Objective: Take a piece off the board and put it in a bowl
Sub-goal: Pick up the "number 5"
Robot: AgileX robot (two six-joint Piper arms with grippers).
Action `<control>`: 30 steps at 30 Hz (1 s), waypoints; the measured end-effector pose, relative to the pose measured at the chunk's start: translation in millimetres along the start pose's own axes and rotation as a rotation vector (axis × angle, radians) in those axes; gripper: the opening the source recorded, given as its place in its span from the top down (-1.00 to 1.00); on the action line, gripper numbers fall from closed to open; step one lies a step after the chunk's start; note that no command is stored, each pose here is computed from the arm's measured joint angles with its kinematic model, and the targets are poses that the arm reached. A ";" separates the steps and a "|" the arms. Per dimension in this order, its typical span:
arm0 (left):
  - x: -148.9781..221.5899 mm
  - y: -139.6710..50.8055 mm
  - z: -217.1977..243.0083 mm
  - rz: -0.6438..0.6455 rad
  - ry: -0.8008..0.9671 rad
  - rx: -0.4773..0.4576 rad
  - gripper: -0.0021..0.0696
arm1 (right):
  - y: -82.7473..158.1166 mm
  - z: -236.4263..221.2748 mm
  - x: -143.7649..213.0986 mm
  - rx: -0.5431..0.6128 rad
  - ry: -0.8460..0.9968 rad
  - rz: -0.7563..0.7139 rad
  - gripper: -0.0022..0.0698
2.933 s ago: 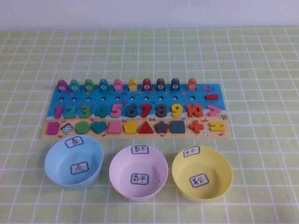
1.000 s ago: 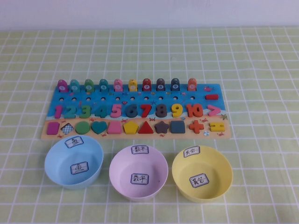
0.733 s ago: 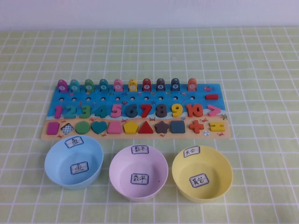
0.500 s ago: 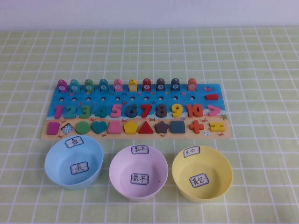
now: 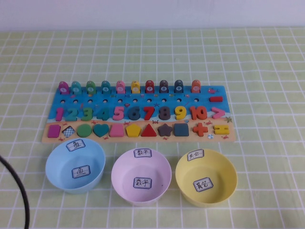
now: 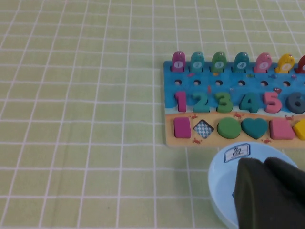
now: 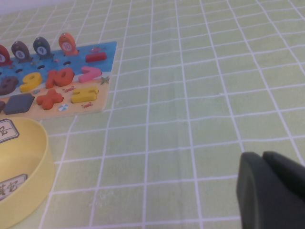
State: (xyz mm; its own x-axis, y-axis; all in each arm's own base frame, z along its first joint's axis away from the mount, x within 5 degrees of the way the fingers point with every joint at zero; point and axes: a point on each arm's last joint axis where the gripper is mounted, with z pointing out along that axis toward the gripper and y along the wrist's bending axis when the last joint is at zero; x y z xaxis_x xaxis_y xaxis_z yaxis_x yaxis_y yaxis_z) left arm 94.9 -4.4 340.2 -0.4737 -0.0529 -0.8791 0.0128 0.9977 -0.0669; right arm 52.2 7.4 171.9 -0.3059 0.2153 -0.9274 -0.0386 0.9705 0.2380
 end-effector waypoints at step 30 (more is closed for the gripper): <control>-109.7 -126.6 233.1 0.505 0.697 0.183 0.96 | 0.0 0.0 0.0 0.000 0.000 0.000 0.99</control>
State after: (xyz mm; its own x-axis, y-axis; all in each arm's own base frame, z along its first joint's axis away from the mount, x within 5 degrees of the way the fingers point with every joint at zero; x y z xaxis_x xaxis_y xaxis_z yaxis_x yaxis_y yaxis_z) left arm 350.5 -134.9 335.2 -0.8022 0.4908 -0.3399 0.4785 0.8691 0.1255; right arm 52.2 7.4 171.9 -0.3059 0.2153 -0.9274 -0.0386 0.9705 0.2380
